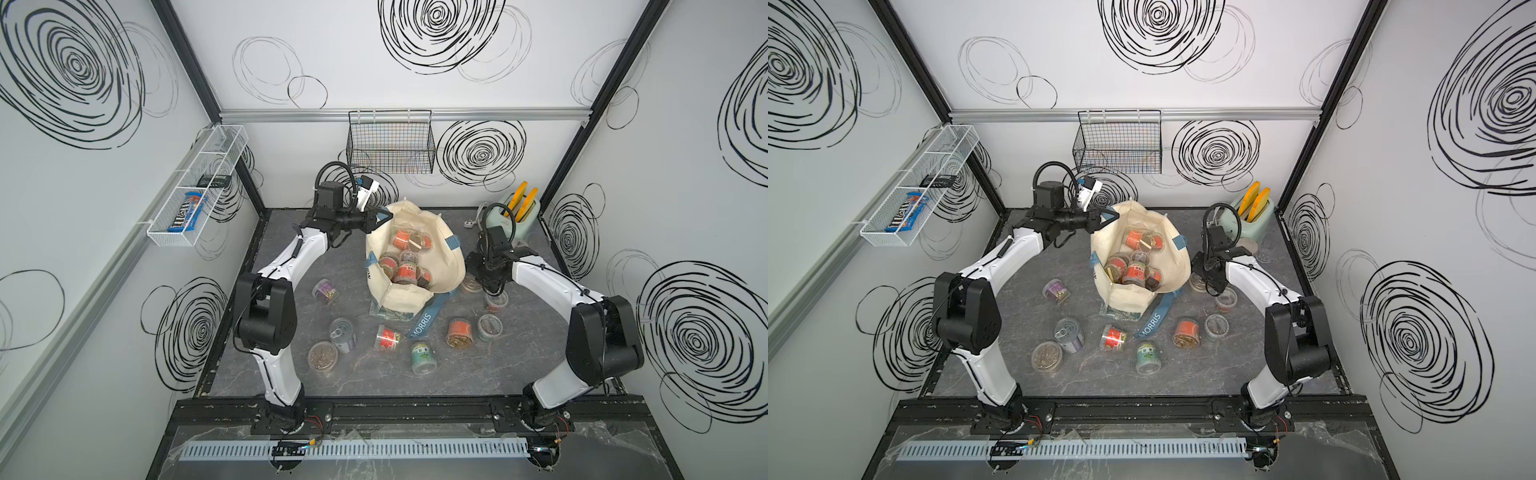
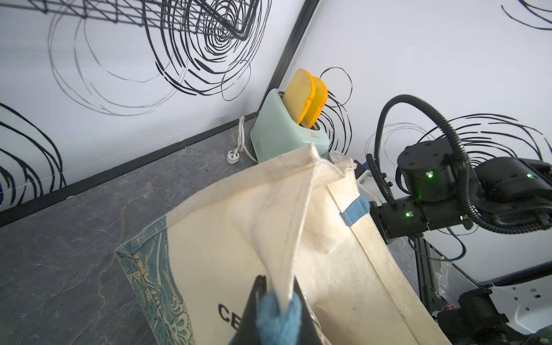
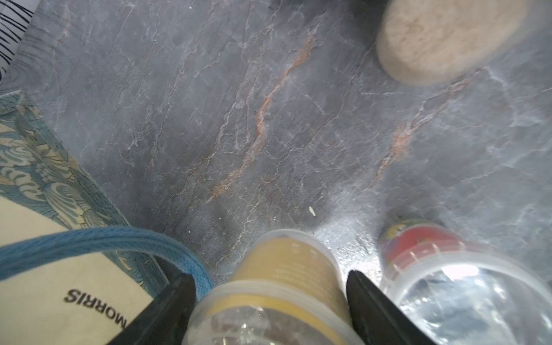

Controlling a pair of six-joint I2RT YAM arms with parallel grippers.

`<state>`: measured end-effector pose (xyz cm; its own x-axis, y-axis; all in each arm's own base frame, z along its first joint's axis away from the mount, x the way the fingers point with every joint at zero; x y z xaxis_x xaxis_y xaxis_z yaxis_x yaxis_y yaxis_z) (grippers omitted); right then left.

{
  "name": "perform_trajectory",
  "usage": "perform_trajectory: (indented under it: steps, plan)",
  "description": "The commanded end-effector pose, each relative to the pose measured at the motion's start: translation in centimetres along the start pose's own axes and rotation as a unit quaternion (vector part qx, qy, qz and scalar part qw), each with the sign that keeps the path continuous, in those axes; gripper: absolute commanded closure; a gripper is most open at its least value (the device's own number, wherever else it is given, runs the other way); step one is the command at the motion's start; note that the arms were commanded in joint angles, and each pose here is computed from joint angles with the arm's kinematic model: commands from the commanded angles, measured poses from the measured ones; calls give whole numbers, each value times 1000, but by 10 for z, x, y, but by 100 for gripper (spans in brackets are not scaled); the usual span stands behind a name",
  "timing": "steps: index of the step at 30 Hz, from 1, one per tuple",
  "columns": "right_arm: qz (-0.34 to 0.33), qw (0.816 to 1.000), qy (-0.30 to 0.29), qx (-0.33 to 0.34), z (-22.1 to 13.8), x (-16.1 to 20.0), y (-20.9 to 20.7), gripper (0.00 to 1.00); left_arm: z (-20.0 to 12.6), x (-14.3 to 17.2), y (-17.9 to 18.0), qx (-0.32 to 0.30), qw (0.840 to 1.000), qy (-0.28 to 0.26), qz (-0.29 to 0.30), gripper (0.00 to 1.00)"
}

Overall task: Take out the seed jars from the canvas bag
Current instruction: Place the seed jar at the center of the board.

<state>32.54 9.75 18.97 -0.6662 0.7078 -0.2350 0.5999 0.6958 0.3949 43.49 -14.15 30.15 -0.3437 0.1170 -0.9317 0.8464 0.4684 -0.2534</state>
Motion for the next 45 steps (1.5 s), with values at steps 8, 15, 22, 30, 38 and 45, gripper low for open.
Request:
perform_trajectory:
  steps: [8, 15, 22, 30, 38, 45]
  plan:
    - [6, 1000, 18, 21, 29, 21, -8, 18, -22, -37, -20, 22, 995, -56, 76, 100]
    - [1, 998, 21, 53, 38, 25, -11, 14, -25, -37, -20, 22, 995, -57, 76, 100]
    - [-4, 999, -3, 39, 11, 14, 5, 4, -29, -37, -18, 18, 995, -57, 77, 100]
    - [3, 998, -61, -22, -57, -13, 21, 5, -32, -39, -21, 19, 995, -60, 76, 100]
    - [-113, 973, -158, -122, -138, -19, 53, 11, -34, -41, -26, 23, 995, -65, 79, 100]
    - [-367, 881, -199, -222, -173, 59, 89, 14, -32, -39, -27, 23, 995, -64, 74, 100]
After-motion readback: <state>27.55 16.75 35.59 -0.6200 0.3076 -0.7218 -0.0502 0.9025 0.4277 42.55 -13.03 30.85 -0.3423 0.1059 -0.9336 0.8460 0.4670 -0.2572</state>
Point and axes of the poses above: each gripper's point midway between its finger pads, its own z axis out along the fingers, its own y axis along the line the jaws close on, x = y × z, the point moved 10 cm from there along -z, back along the fingers, and after that the axes turned 11 degrees about z, right-handed, at the moved point
